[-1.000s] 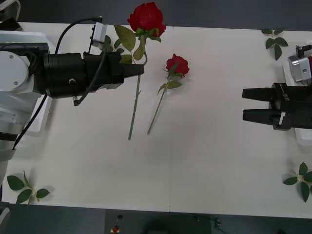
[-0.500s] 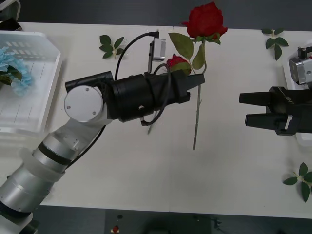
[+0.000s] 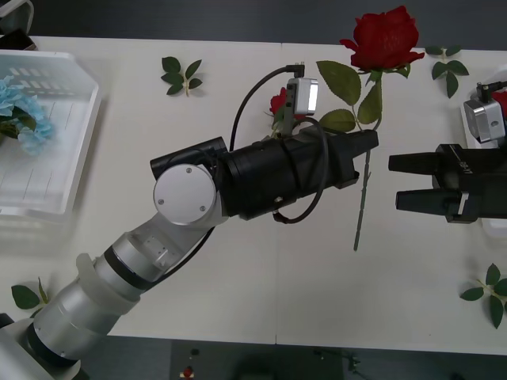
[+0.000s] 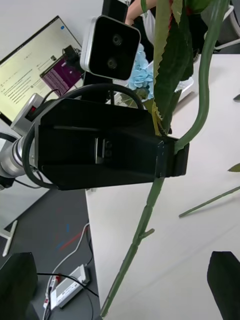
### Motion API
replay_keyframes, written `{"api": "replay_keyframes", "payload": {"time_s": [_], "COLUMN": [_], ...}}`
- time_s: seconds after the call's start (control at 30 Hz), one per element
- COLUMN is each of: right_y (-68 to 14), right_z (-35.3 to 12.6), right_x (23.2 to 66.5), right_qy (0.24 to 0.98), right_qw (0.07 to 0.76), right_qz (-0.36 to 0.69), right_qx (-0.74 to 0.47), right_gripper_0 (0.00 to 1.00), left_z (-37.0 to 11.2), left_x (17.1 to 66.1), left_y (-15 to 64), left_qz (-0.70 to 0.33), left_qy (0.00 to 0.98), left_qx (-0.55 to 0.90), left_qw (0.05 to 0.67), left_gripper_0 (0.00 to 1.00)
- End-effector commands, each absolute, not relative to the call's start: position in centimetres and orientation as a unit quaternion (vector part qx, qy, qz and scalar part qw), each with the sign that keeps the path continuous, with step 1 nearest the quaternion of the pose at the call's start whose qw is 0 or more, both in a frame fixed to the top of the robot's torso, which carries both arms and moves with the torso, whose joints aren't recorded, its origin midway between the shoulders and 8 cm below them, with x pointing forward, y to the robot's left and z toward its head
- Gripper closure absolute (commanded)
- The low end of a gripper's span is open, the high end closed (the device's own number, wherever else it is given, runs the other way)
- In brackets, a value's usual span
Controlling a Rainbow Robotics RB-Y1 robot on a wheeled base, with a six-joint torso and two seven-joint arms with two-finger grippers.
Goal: Put the red flowers into the right box and the blue flowers into the left box
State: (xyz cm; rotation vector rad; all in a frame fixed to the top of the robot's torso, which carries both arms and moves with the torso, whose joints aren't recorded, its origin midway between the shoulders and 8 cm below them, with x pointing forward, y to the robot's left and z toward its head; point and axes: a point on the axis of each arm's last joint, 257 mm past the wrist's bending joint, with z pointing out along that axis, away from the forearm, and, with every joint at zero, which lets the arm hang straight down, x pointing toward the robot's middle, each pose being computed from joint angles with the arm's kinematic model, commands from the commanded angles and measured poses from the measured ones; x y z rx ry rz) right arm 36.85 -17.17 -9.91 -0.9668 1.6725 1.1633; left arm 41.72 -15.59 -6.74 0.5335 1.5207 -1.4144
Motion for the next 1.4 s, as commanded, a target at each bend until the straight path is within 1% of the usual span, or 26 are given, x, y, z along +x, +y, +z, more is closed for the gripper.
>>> {"api": "replay_keyframes", "payload": {"time_s": [0.03, 0.4, 0.53, 0.9, 0.93, 0.97, 1.03, 1.4], "right_y": [-16.5, -14.8, -13.8, -12.1, -12.1, -12.1, -12.1, -12.1], "right_z": [-10.0, -12.6, -12.8, -12.9, -12.9, -12.9, -12.9, -12.9], "right_x": [37.1, 36.8, 36.6, 36.4, 36.4, 36.4, 36.4, 36.5], "right_qy": [0.663, 0.678, 0.672, 0.661, 0.661, 0.661, 0.661, 0.661], "right_qw": [0.440, 0.421, 0.422, 0.426, 0.426, 0.426, 0.426, 0.426], "right_qz": [0.454, 0.483, 0.497, 0.518, 0.518, 0.518, 0.518, 0.520], "right_qx": [-0.400, -0.360, -0.352, -0.337, -0.337, -0.337, -0.337, -0.335], "right_gripper_0": [0.00, 0.00, 0.00, 0.00, 0.22, 0.40, 1.00, 1.00], "left_z": [-4.9, -5.0, -4.4, -4.8, -4.9, -4.9, -5.1, -5.0], "left_x": [40.7, 40.5, 40.4, 40.9, 40.9, 40.9, 41.0, 41.2], "left_y": [-16.9, -17.0, -16.9, -16.5, -16.4, -16.4, -16.3, -16.1], "left_qz": [-0.586, -0.590, -0.610, -0.603, -0.603, -0.603, -0.601, -0.602], "left_qy": [0.604, 0.605, 0.601, 0.605, 0.606, 0.606, 0.607, 0.607], "left_qx": [0.233, 0.231, 0.212, 0.209, 0.208, 0.208, 0.208, 0.204], "left_qw": [0.487, 0.483, 0.471, 0.475, 0.476, 0.476, 0.476, 0.477], "left_gripper_0": [1.00, 1.00, 1.00, 1.00, 1.00, 1.00, 1.00, 1.00]}}
